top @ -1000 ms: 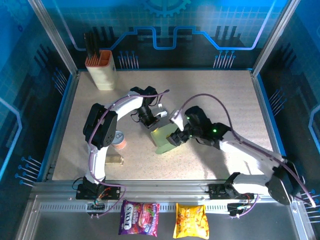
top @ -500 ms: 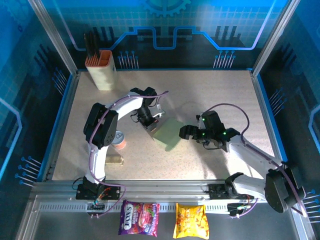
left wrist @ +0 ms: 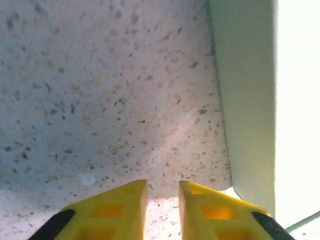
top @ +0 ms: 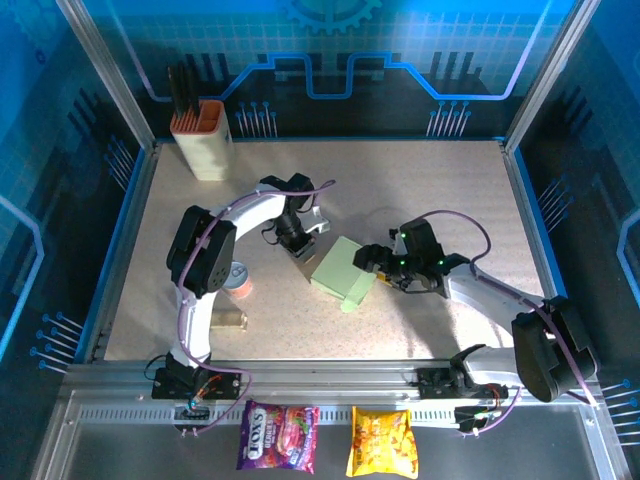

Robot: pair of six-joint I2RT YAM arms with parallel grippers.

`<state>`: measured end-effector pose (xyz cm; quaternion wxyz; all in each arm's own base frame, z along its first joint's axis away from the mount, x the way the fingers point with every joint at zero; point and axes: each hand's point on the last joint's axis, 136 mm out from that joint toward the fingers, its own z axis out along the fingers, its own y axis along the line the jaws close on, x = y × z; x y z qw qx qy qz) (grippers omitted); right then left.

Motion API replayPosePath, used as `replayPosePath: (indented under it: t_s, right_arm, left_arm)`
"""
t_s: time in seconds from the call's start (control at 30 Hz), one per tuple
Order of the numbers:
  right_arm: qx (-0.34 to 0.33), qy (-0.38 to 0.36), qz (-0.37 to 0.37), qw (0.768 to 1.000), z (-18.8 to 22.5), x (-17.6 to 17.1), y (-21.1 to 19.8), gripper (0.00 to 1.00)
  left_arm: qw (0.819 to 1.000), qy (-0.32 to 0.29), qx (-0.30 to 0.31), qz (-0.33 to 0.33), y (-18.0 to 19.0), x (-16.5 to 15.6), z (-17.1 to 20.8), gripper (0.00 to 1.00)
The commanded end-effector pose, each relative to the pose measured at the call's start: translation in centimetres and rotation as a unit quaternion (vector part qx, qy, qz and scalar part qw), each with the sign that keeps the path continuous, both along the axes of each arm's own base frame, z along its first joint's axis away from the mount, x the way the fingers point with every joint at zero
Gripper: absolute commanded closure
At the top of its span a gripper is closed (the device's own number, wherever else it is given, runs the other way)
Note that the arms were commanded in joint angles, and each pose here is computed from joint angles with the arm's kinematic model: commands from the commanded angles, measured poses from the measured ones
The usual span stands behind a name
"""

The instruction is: Fold the paper box

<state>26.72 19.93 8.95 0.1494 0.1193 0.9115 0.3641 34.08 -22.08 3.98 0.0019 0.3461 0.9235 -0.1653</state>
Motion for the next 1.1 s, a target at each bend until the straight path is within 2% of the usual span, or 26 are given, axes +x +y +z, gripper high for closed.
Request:
replayPosePath:
  t_s: [0.0,0.1,0.17,0.23,0.37,0.6,1.07]
  right_arm:
    - [-0.014,-0.008,-0.004,1.0,0.7,0.3,-1.4,0.1]
    - [-0.023,-0.011,-0.01,1.0,0.8,0.2,-2.5,0.1]
    - [-0.027,-0.013,-0.013,0.999,0.9,0.1,-3.1,0.1]
    - [-0.03,-0.016,-0.015,0.999,1.1,0.1,-3.5,0.1]
    - [-0.037,-0.023,-0.017,0.999,1.6,0.0,-4.3,0.1]
    - [-0.039,-0.025,-0.016,0.999,1.9,-0.2,-4.7,0.1]
    - [-0.036,-0.012,-0.015,0.999,1.0,-0.6,-4.7,0.11]
  left_arm:
    - [0.992,-0.02,-0.104,0.074,-2.1,1.1,4.9,0.61]
    - [0.972,0.001,-0.196,0.131,-3.7,0.8,7.1,0.54]
    - [0.961,0.022,-0.236,0.145,-4.5,0.2,7.7,0.5]
    - [0.954,0.045,-0.251,0.16,-4.8,-0.4,7.3,0.48]
    - [0.952,0.059,-0.25,0.168,-4.7,-1.0,5.8,0.47]
    - [0.954,0.07,-0.238,0.171,-4.8,-0.8,3.7,0.6]
    - [0.956,0.091,-0.219,0.17,-4.7,-0.9,1.1,0.78]
